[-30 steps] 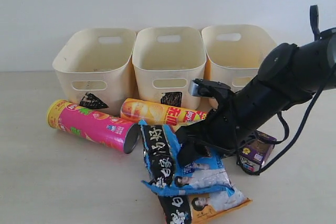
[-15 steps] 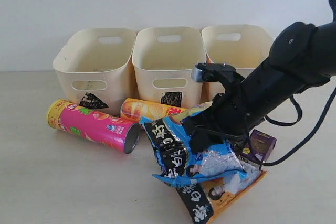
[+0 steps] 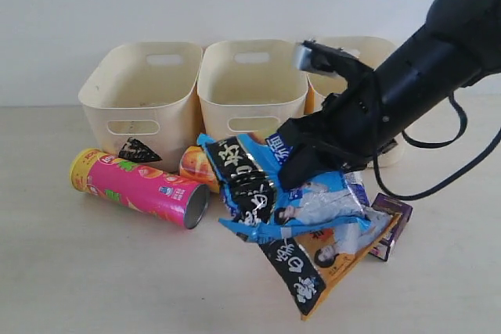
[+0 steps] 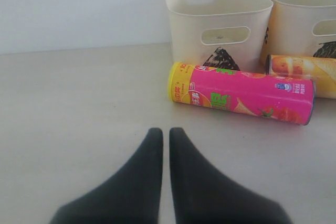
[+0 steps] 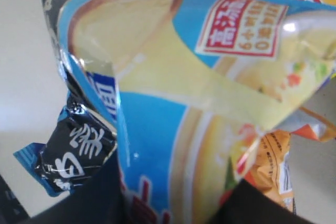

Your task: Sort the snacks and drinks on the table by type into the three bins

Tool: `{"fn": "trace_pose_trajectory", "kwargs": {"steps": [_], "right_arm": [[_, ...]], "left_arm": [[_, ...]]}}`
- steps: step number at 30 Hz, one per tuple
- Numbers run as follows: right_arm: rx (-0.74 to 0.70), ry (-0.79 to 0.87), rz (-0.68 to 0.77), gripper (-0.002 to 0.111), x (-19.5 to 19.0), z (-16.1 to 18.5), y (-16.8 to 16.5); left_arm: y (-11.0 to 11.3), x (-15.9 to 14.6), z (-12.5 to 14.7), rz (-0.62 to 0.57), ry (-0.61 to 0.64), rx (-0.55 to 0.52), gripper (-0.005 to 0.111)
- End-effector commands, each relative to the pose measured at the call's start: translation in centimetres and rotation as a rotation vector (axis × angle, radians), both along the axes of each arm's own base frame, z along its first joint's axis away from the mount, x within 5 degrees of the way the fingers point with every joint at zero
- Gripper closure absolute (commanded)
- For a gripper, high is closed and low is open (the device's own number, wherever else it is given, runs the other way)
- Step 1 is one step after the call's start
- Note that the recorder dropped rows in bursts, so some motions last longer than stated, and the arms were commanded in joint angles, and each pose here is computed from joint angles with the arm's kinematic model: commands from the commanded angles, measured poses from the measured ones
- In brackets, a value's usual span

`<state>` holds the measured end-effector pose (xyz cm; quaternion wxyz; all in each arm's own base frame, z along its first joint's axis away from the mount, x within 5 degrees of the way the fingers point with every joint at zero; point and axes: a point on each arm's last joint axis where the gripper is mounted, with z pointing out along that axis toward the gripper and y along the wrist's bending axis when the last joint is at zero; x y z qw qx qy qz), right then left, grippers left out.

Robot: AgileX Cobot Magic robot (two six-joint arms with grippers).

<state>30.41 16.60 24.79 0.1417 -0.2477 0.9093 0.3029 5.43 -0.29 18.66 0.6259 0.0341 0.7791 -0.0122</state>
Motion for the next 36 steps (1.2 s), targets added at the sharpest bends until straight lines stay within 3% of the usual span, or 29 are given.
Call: {"fn": "trace_pose_trajectory", "kwargs": {"steps": [1,7,15,20,24,27,28,29,36], "right_arm": [[0.061,0.055,-0.050,0.109,0.5,0.8,-2.5],[0.048,0.084,-0.064,0.109,0.8,-0.7,-2.8],[0.120,0.205,0.019,0.109,1.6,-5.2,-0.4],[0.112,0.191,0.022,0.107,2.2,-6.6,-0.4],[0.101,0.183,0.028,0.087,2.2,-6.7,-0.4],[0.093,0.176,0.037,0.062,2.2,-6.7,-0.5],[0.083,0.169,0.038,0.046,2.2,-6.8,-0.5],[0.084,0.166,0.037,0.041,2.2,-6.7,-0.5],[0.064,0.157,0.097,0.045,2.6,-5.5,-0.5]], "left_arm": [[0.0,0.0,-0.1,0.000,0.004,-0.018,0.103],[0.0,0.0,-0.1,0.000,0.004,-0.018,0.103],[0.0,0.0,-0.1,0.000,0.004,-0.018,0.103],[0.0,0.0,-0.1,0.000,0.004,-0.018,0.103],[0.0,0.0,-0.1,0.000,0.004,-0.018,0.103],[0.0,0.0,-0.1,0.000,0.004,-0.018,0.103],[0.0,0.0,-0.1,0.000,0.004,-0.018,0.103],[0.0,0.0,-0.1,0.000,0.004,-0.018,0.103],[0.0,0.0,-0.1,0.000,0.004,-0.018,0.103]]}}
